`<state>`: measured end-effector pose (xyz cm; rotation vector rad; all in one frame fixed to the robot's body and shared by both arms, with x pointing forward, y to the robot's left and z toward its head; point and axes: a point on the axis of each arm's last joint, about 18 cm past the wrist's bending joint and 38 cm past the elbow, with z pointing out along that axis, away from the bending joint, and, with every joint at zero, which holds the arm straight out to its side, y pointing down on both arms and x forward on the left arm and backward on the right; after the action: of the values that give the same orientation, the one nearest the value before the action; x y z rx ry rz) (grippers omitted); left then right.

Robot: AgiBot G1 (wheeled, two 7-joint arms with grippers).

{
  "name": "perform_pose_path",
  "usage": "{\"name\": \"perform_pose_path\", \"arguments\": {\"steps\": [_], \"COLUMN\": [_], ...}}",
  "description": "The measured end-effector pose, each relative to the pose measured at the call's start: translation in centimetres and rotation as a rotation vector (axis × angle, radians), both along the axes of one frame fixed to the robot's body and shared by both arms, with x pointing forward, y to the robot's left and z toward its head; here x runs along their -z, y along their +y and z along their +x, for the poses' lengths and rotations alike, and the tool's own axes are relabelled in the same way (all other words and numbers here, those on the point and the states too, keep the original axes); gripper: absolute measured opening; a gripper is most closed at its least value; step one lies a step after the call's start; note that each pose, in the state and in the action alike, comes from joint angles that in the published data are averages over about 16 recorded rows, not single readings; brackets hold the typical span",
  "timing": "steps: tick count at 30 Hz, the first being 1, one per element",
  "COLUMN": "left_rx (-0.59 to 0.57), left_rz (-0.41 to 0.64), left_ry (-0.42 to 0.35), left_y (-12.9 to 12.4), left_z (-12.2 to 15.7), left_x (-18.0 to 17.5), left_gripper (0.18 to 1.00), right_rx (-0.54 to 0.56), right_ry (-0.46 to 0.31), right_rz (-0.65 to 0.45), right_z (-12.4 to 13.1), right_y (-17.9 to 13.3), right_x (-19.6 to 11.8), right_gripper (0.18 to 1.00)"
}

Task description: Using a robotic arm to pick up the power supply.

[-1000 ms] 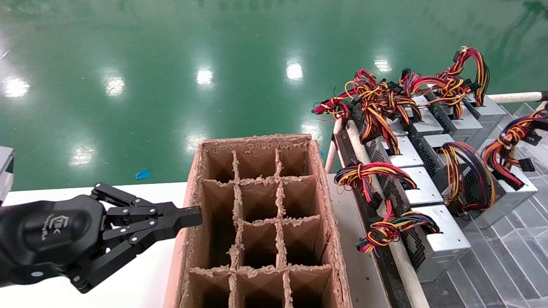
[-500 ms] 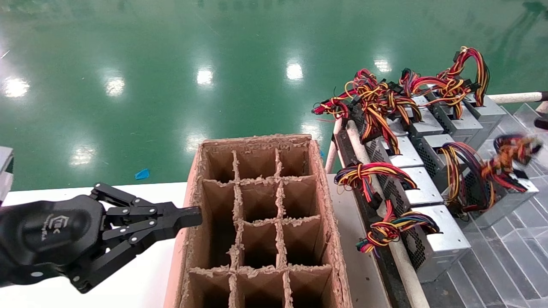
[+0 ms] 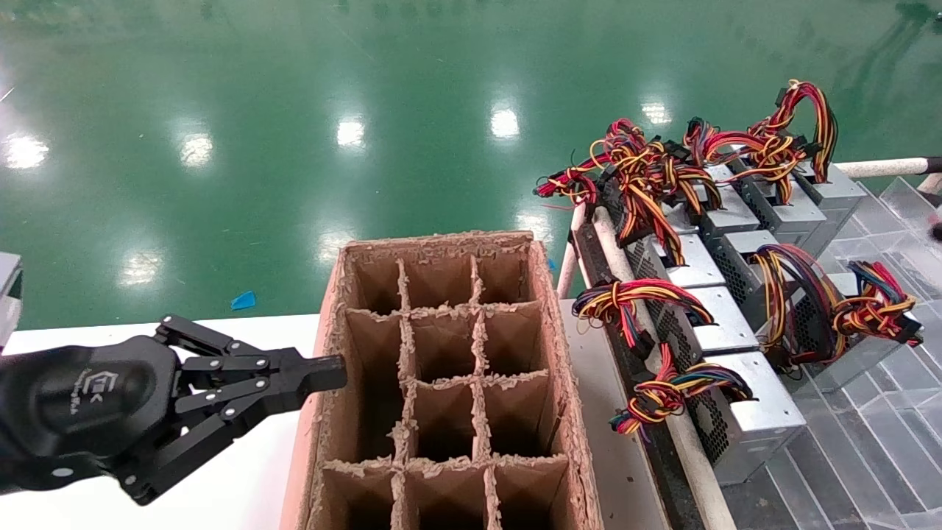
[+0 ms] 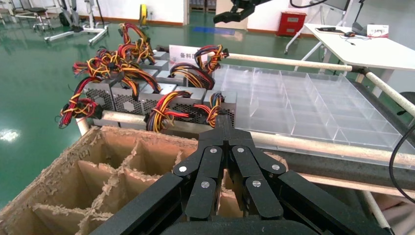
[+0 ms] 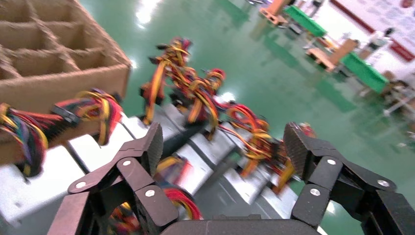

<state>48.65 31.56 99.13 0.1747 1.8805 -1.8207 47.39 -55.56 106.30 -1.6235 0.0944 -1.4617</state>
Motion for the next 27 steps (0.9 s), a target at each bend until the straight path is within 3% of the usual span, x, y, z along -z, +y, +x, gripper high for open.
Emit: {"name": "perform_pose_path", "arguments": {"steps": [10,27], "left_rx": [0.0,0.0], "left_rz": [0.0,0.0], "left_ry": [0.0,0.0], "left_y": [0.0,0.0], "left_z": [0.0,0.0], "left_x": [0.0,0.0], "left_gripper": [0.192,0.257], "right_rx": [-0.128,-0.365], "right_ry": [0.049,0.156], "right_rz": [-0.002,0.015], "right_z": [1.8,3.3], "right_y": [4.5,12.7], "right_x": [0.2,2.1], "right_gripper": [0.942,1.0]}}
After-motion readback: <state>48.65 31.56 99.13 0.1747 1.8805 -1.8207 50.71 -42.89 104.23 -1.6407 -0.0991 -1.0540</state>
